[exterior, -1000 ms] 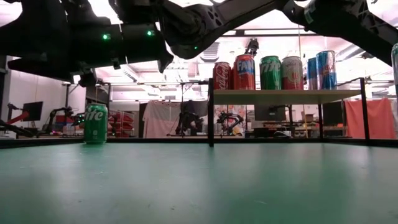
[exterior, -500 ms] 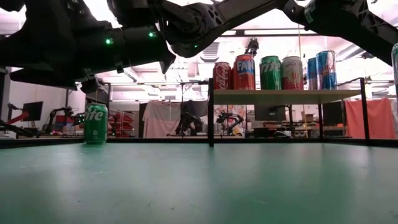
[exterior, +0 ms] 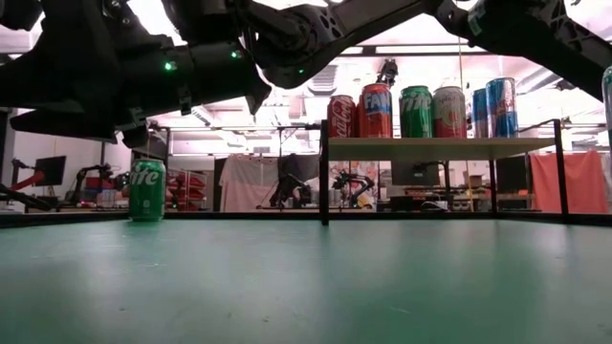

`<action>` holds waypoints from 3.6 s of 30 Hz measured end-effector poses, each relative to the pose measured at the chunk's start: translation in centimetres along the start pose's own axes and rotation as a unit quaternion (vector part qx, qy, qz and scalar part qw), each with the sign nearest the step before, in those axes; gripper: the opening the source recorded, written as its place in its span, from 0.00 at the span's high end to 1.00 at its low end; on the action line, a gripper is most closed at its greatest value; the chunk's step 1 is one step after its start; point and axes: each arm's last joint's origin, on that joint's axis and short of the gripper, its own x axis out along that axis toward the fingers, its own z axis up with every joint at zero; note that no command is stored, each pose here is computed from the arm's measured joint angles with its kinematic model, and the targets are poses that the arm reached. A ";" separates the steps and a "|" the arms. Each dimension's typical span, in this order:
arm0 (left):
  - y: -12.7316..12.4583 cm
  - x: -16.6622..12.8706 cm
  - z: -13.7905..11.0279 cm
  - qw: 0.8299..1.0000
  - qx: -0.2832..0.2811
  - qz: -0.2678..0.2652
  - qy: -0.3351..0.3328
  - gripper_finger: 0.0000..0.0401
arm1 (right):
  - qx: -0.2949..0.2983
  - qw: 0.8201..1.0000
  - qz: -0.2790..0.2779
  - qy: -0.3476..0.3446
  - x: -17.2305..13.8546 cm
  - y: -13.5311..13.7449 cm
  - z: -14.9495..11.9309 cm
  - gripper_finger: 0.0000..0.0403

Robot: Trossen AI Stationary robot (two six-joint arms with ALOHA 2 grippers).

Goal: Place canned beverage on shelf
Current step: Put the left red-white soda can on the shelf aligned with the other red-white soda can

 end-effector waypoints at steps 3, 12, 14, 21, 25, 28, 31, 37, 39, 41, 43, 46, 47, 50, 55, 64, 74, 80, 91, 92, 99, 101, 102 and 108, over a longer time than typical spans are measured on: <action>-0.1 0.7 -0.2 1.000 0.002 -0.004 0.001 0.09 | 0.000 1.000 0.000 0.000 0.0 0.0 0.0 0.23; -0.4 3.6 -0.7 1.000 0.007 -0.010 0.001 0.09 | 0.003 1.000 -0.002 0.008 0.0 -0.1 -0.2 0.23; -0.6 4.5 -0.8 1.000 0.007 -0.017 0.004 0.10 | 0.006 1.000 -0.003 0.018 -0.2 -0.2 -0.1 0.23; -0.9 5.2 -0.8 1.000 0.011 -0.026 -0.012 0.26 | 0.009 0.998 -0.003 0.059 -1.3 -0.1 1.2 0.23; -1.6 4.3 -0.7 0.995 0.020 -0.074 -0.058 0.26 | 0.005 0.995 0.001 0.100 -2.4 0.3 2.1 0.25; -1.9 3.6 -0.5 0.990 0.020 -0.101 -0.099 0.26 | 0.011 0.991 0.005 0.134 -3.3 0.7 2.8 0.26; -2.4 2.5 -0.5 0.981 0.015 -0.143 -0.132 0.26 | 0.018 0.986 0.008 0.167 -4.2 1.2 3.3 0.28; -3.3 1.5 0.1 0.962 0.014 -0.196 -0.190 0.26 | 0.039 0.983 0.004 0.181 -4.4 1.7 3.5 0.27; -3.4 1.5 0.3 0.962 0.017 -0.193 -0.192 0.26 | 0.039 0.983 -0.010 0.180 -4.4 1.8 3.5 0.26; -3.5 1.6 0.5 0.962 0.016 -0.192 -0.196 0.26 | 0.036 0.983 -0.020 0.180 -4.3 1.9 3.5 0.26; -3.5 1.6 0.6 0.961 0.014 -0.190 -0.199 0.26 | 0.032 0.983 -0.038 0.178 -4.2 2.1 3.5 0.25; -3.5 1.6 0.7 0.961 0.014 -0.188 -0.201 0.26 | 0.018 0.981 -0.074 0.178 -4.1 2.1 3.5 0.24; -3.5 1.6 0.7 0.961 0.013 -0.188 -0.200 0.26 | 0.013 0.980 -0.086 0.177 -4.1 2.2 3.6 0.24; -3.5 1.6 0.7 0.961 0.011 -0.192 -0.200 0.26 | -0.002 0.979 -0.118 0.166 -4.0 2.1 3.7 0.24; -3.6 1.5 0.7 0.957 0.009 -0.198 -0.210 0.26 | -0.024 0.980 -0.136 0.142 -3.8 1.6 4.0 0.23; -3.6 1.4 0.5 0.964 0.023 -0.192 -0.181 0.26 | -0.047 0.985 -0.102 0.128 -3.0 1.6 3.0 0.23; -3.7 0.9 0.5 0.962 0.046 -0.201 -0.181 0.26 | -0.080 0.985 -0.086 0.128 -2.5 1.5 2.0 0.23; -3.7 0.8 0.4 0.964 0.048 -0.197 -0.169 0.26 | -0.065 0.990 -0.084 0.092 -1.3 1.0 0.6 0.23; -3.6 1.2 0.5 0.964 0.069 -0.185 -0.178 0.26 | -0.062 0.991 -0.084 0.080 -1.2 0.1 0.2 0.31; -3.6 1.3 0.5 0.964 0.071 -0.183 -0.181 0.26 | -0.060 0.991 -0.085 0.082 -1.2 0.0 0.1 0.31; -3.5 2.8 0.6 0.961 0.081 -0.174 -0.199 0.26 | -0.042 0.991 -0.092 0.091 -1.3 -0.5 -0.4 0.29; -3.6 3.0 0.6 0.960 0.084 -0.176 -0.201 0.26 | -0.038 0.991 -0.092 0.092 -1.3 -0.5 -0.5 0.29; -3.6 3.1 0.6 0.960 0.085 -0.177 -0.201 0.26 | -0.035 0.991 -0.092 0.092 -1.3 -0.5 -0.6 0.29; -3.7 3.1 0.6 0.957 0.084 -0.184 -0.208 0.12 | -0.014 0.991 -0.096 0.089 -1.2 -0.5 -0.9 0.29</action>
